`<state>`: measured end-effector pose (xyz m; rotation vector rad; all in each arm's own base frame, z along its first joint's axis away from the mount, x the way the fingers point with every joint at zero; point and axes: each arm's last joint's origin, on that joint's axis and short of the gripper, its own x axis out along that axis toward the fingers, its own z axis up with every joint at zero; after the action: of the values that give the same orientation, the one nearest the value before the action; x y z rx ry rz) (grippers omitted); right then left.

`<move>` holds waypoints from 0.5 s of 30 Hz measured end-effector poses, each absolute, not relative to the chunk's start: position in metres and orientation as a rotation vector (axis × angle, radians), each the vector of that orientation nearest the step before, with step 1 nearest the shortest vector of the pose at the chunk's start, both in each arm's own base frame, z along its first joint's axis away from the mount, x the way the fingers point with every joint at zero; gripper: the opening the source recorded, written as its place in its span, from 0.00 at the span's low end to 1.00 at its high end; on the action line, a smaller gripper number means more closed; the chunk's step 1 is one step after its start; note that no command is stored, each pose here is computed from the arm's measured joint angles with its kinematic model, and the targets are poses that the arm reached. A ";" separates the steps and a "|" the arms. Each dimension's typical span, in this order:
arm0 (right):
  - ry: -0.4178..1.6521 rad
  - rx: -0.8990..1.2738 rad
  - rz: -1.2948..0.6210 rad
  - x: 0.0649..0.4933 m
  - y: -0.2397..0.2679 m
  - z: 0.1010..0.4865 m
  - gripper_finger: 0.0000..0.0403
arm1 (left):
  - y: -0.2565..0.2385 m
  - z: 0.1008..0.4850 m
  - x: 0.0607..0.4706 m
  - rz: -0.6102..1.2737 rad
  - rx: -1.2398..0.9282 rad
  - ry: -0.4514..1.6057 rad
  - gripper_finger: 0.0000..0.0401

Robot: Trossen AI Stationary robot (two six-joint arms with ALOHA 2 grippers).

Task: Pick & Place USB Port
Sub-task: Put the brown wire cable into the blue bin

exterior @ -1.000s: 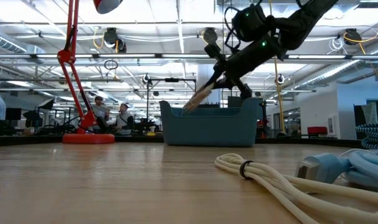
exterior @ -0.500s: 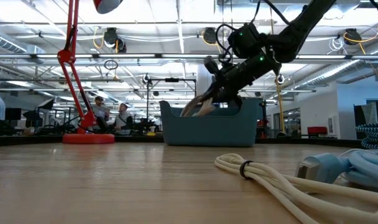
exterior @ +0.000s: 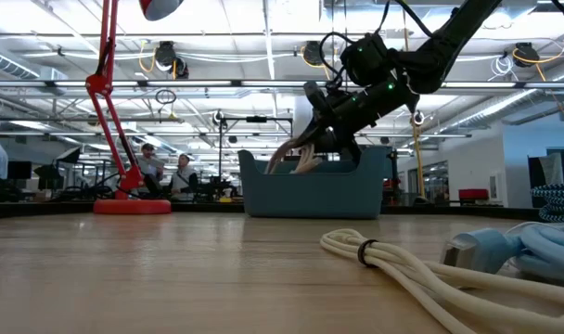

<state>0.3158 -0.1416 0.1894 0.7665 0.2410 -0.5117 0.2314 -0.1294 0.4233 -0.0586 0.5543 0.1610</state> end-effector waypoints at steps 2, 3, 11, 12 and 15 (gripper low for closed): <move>0.250 0.764 -0.514 0.316 -0.141 0.189 0.23 | -0.129 0.423 0.231 0.161 -0.058 0.554 0.34; 0.254 0.765 -0.515 0.315 -0.141 0.188 0.25 | -0.129 0.423 0.231 0.161 -0.058 0.554 0.34; 0.275 0.755 -0.521 0.315 -0.141 0.187 0.41 | -0.129 0.423 0.231 0.161 -0.058 0.554 0.34; 0.273 0.753 -0.526 0.314 -0.142 0.187 0.42 | -0.129 0.423 0.231 0.161 -0.058 0.555 0.34; 0.264 0.732 -0.557 0.310 -0.143 0.192 0.42 | -0.129 0.423 0.231 0.160 -0.056 0.555 0.34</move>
<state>0.3105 -0.1430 0.1919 0.7321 0.2645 -0.5566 0.2314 -0.1294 0.4232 -0.0557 0.5553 0.1597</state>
